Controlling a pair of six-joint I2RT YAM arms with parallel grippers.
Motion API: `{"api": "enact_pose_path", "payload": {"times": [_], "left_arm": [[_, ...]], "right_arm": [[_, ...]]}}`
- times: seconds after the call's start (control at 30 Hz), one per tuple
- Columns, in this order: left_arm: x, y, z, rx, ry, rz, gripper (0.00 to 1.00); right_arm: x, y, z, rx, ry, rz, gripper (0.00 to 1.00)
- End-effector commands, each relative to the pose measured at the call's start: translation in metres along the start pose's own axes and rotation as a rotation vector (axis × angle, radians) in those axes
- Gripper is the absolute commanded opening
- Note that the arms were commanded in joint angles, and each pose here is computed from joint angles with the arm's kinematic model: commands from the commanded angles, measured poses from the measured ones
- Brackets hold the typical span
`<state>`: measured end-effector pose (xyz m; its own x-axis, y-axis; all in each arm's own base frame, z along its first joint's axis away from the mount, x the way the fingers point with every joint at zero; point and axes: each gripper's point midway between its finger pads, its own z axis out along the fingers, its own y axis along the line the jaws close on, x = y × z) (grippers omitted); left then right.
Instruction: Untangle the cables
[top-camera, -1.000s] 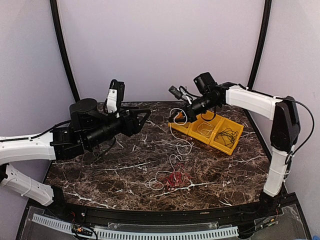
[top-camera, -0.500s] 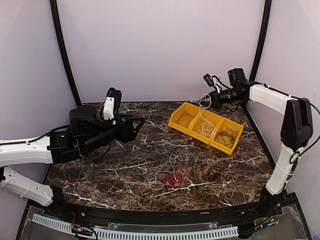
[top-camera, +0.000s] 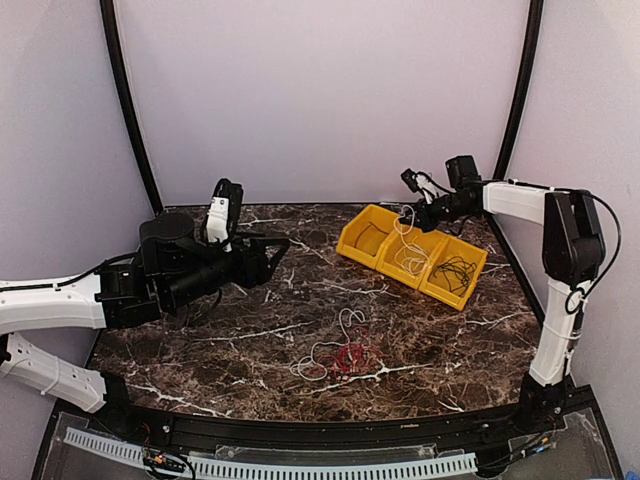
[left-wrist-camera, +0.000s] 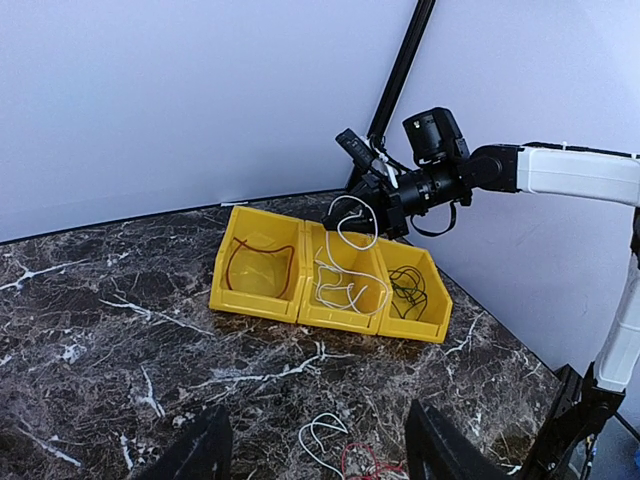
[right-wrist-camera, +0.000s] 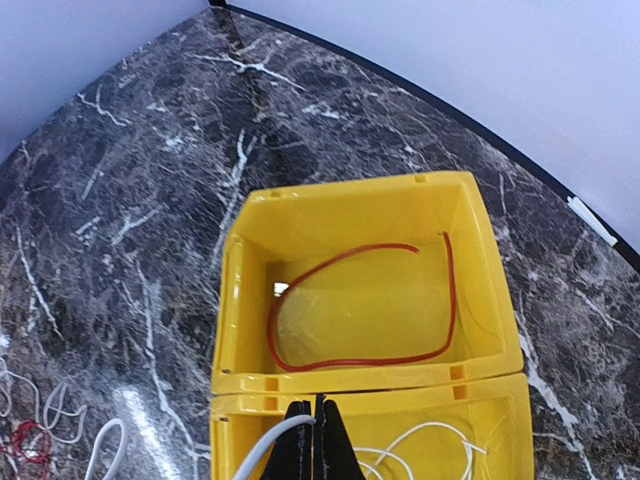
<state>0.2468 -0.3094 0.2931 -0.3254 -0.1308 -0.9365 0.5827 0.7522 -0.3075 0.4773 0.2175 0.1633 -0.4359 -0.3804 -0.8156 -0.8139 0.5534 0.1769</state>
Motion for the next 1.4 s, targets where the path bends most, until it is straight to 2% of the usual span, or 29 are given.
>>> {"api": "enact_pose_path", "payload": {"times": [0.0, 0.3, 0.47, 0.53, 0.63, 0.7, 0.87, 0.97, 1.07, 1.23, 1.37], "left_arm": [[-0.002, 0.005, -0.006, -0.009, -0.012, -0.007, 0.61], [0.004, 0.005, -0.002, -0.011, 0.002, 0.006, 0.61], [0.007, 0.003, 0.002, -0.002, 0.012, 0.011, 0.61], [0.008, 0.002, 0.003, 0.0, 0.016, 0.013, 0.61], [0.01, 0.003, 0.003, -0.002, 0.02, 0.014, 0.61], [0.011, 0.005, 0.002, -0.008, 0.021, 0.017, 0.62], [0.022, 0.011, 0.0, -0.025, 0.039, 0.024, 0.62], [0.034, 0.014, 0.004, -0.034, 0.068, 0.03, 0.63], [0.053, 0.013, 0.01, -0.023, 0.132, 0.039, 0.63], [0.101, 0.009, 0.026, 0.001, 0.318, 0.056, 0.59], [0.144, 0.008, 0.034, 0.015, 0.473, 0.07, 0.54]], "right_arm": [[0.018, -0.028, 0.002, 0.139, 0.052, -0.084, 0.0], [0.055, -0.059, -0.009, 0.348, 0.214, -0.218, 0.0], [0.062, -0.068, -0.016, 0.406, 0.272, -0.254, 0.01], [0.064, -0.068, -0.018, 0.412, 0.286, -0.255, 0.06], [0.065, -0.065, -0.024, 0.418, 0.301, -0.26, 0.23], [0.064, -0.062, -0.031, 0.426, 0.309, -0.265, 0.31], [0.058, -0.047, -0.056, 0.437, 0.333, -0.279, 0.37], [0.045, -0.028, -0.073, 0.419, 0.291, -0.269, 0.38], [0.023, 0.009, -0.086, 0.316, 0.18, -0.254, 0.42], [0.0, 0.077, -0.1, 0.125, 0.035, -0.27, 0.51], [0.009, 0.129, -0.086, -0.049, 0.024, -0.275, 0.53]]}}
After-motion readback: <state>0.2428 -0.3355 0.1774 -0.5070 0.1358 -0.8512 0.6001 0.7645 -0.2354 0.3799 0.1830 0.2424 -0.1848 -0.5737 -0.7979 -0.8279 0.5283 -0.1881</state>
